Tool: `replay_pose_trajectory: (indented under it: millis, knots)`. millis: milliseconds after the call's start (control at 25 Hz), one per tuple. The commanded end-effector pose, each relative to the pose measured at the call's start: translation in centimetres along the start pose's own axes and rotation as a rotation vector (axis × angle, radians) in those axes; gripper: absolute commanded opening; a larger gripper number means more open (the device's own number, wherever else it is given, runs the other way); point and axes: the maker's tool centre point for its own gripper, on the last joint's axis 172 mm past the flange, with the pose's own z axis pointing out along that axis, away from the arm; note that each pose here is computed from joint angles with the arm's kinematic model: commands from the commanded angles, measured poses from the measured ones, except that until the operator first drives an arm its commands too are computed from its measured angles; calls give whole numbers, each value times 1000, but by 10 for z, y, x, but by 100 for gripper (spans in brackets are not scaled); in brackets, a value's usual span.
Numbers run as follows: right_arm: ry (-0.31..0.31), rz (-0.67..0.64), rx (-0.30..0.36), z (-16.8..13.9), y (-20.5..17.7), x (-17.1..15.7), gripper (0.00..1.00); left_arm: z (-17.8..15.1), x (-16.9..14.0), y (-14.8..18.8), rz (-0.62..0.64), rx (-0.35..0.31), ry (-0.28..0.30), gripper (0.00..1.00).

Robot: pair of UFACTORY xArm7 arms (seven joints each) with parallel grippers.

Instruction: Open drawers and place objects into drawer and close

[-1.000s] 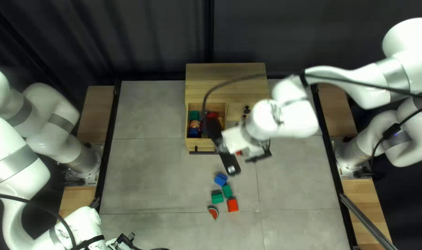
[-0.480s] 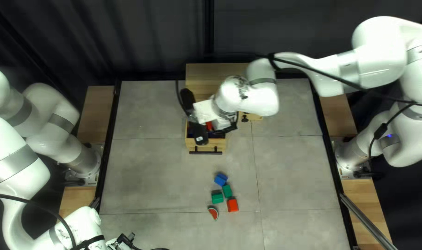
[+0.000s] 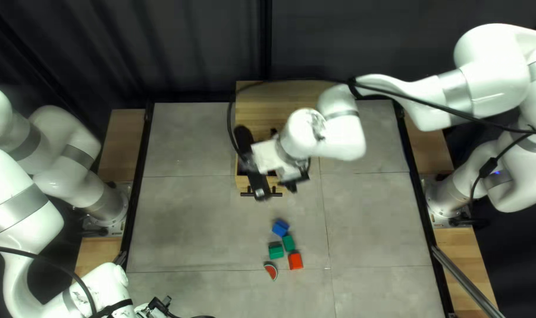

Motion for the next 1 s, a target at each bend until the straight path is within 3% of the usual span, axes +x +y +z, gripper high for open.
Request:
replay_pose_trajectory:
  millis: [40,240,480,1000]
  knots:
    - [14,-45,49,8,-74,-9,100,0,0,0,0,0,0,100]
    - [55,-98,107,39,-137,-23,100,0,0,0,0,0,0,100]
    - [67,-127,160,64,-165,-17,100,0,0,0,0,0,0,100]
    - [30,-123,234,110,-145,-27,100,0,0,0,0,0,0,100]
